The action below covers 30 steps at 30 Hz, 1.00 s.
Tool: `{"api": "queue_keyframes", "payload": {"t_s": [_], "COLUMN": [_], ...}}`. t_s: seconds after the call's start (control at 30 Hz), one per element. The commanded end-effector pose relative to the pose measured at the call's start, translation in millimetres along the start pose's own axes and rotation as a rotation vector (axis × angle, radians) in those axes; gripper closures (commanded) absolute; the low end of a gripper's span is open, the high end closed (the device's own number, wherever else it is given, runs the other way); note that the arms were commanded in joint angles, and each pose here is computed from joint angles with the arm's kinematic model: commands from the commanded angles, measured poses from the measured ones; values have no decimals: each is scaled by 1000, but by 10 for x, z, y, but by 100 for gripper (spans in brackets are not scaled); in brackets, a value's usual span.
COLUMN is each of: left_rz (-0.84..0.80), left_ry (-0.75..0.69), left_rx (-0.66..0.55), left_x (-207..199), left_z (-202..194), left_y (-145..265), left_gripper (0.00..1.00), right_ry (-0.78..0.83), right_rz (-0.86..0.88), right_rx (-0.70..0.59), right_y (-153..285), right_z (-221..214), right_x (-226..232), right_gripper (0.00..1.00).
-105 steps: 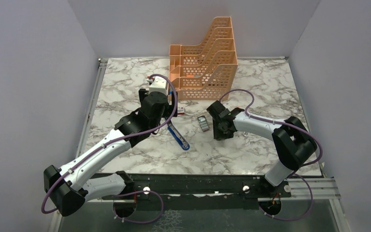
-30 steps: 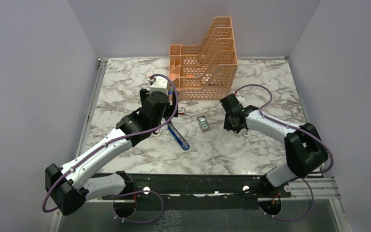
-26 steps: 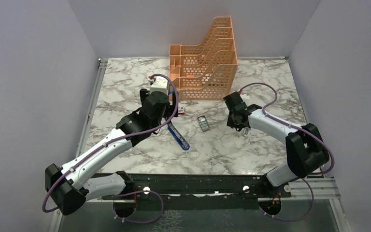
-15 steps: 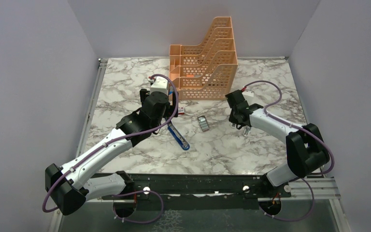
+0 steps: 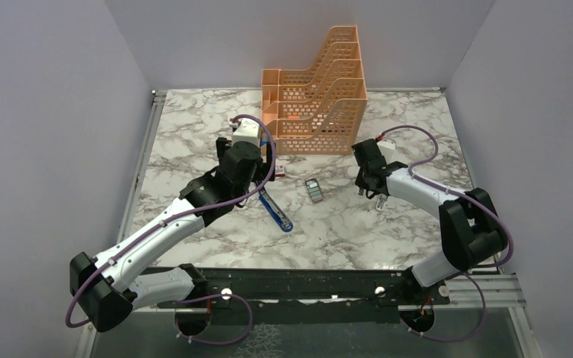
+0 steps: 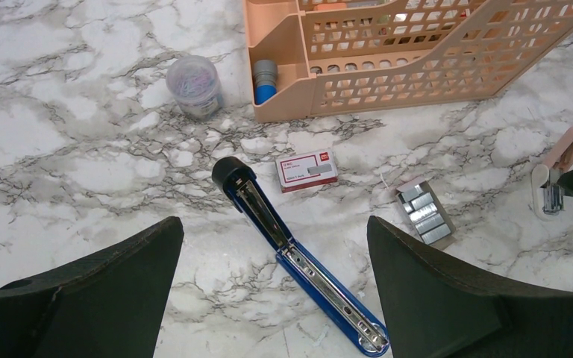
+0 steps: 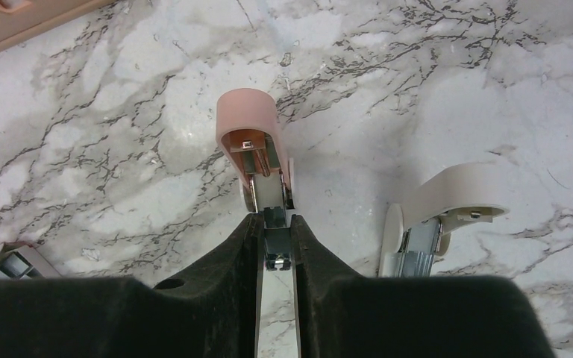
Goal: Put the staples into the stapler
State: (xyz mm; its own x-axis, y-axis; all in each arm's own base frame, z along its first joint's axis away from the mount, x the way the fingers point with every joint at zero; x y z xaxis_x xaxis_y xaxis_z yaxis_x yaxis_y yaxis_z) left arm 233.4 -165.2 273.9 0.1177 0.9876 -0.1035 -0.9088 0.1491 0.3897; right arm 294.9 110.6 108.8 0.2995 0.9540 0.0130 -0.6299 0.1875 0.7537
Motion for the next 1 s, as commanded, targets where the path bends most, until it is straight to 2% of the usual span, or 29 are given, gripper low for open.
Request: {"api": "queue_keyframes", "payload": {"t_s": [0.0,0.4,0.97], "left_rz": [-9,-10,-11], "left_ry": [3,1,2], "left_rx": [-4,-5,-9], "left_x": [-21,-25,-23], "left_z": [-15,-1,10], "left_y": [-26,-25,-19], "left_gripper": [6,6,6], "right_ry": [-18,-33,-15], "right_rz": [7,67,28], "right_rx": [-2,-13,24], "right_y": [-75,15,-83], "right_z": [-12,70,-26], "right_x": [17,60,36], "right_gripper": [77,77,77]}}
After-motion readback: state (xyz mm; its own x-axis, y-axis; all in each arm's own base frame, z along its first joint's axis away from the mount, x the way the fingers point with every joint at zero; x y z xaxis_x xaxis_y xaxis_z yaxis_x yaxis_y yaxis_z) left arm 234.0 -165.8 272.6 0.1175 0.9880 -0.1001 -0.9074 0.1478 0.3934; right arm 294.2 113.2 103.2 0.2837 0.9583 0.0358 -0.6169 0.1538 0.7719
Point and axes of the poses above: each gripper's point midway between its finger pads, its own y axis back along the fingers, its own x axis along the line the jaws close on, z = x × y, the point moved 7 cm from there along y, back along the fingers, and after that the axes turned 4 degrees about y, right-handed, at the moved point
